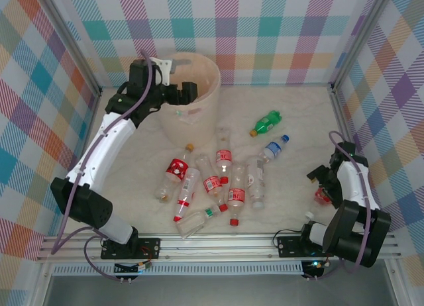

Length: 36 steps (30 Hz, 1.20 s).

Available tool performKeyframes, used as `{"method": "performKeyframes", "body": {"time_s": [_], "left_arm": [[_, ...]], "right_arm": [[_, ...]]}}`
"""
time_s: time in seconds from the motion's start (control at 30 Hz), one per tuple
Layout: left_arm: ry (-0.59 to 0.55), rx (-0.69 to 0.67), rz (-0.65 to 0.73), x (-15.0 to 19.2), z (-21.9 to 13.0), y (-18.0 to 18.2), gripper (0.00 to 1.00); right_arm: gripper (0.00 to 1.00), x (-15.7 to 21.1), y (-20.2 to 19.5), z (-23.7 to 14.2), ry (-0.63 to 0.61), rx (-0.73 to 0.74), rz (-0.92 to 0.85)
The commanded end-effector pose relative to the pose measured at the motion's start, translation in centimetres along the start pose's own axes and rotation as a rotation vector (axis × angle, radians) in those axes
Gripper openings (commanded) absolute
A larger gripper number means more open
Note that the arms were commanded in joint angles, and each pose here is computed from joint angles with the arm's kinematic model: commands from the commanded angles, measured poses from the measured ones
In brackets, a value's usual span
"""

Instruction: Put the plastic bottles in the bin

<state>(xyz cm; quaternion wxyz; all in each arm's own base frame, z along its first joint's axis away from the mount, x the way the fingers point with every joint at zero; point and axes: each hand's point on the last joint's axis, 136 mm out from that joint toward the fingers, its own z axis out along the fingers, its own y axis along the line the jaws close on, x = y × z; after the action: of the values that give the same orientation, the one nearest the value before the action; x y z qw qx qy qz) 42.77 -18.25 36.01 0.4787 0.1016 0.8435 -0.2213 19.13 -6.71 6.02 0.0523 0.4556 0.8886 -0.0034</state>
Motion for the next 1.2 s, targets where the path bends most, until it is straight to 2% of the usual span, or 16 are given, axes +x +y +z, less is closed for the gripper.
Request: {"method": "performKeyframes", "body": {"time_s": [0.0, 0.13, 0.33, 0.53, 0.63, 0.7, 0.9, 1.07, 1.17], "left_arm": [[-0.047, 0.008, -0.003, -1.0, -1.4, -0.2, 1.00], [-0.050, 0.000, -0.009, -1.1, -1.9, -0.2, 1.00], [-0.065, -0.020, -0.005, -1.8, -3.5, -0.3, 1.00], [-0.068, -0.025, 0.006, -1.7, -5.5, -0.6, 1.00], [-0.086, 0.067, -0.004, -1.9, -6.4, -2.3, 1.00], [-0.088, 0.153, -0.012, -2.0, -7.2, -3.9, 1.00], [-0.094, 0.195, -0.008, -2.0, -11.8, -5.5, 1.00], [-0.013, 0.271, -0.108, 0.9, -11.4, -6.7, 1.00], [-0.015, 0.329, -0.131, 1.5, -11.4, -8.8, 1.00]], "right_arm": [[0.99, -0.3, 3.6, -0.6, -0.017, -0.097, -0.046], [0.99, -0.6, 7.2, -2.4, -0.028, -0.166, -0.149], [0.99, -3.2, 6.1, -5.5, -0.147, -0.072, -0.139], [0.99, -4.4, 4.0, -2.2, -0.049, -0.046, -0.035], [0.99, -5.7, 5.9, -0.4, -0.065, -0.135, -0.051], [0.99, -6.1, 7.8, 1.2, -0.022, -0.197, -0.070], [0.89, -6.2, 9.5, 4.2, 0.029, -0.238, -0.098], [0.75, -6.4, 10.1, 2.5, -0.014, -0.287, -0.143], [0.67, -6.2, 11.0, 0.5, -0.033, -0.361, -0.168]]}}
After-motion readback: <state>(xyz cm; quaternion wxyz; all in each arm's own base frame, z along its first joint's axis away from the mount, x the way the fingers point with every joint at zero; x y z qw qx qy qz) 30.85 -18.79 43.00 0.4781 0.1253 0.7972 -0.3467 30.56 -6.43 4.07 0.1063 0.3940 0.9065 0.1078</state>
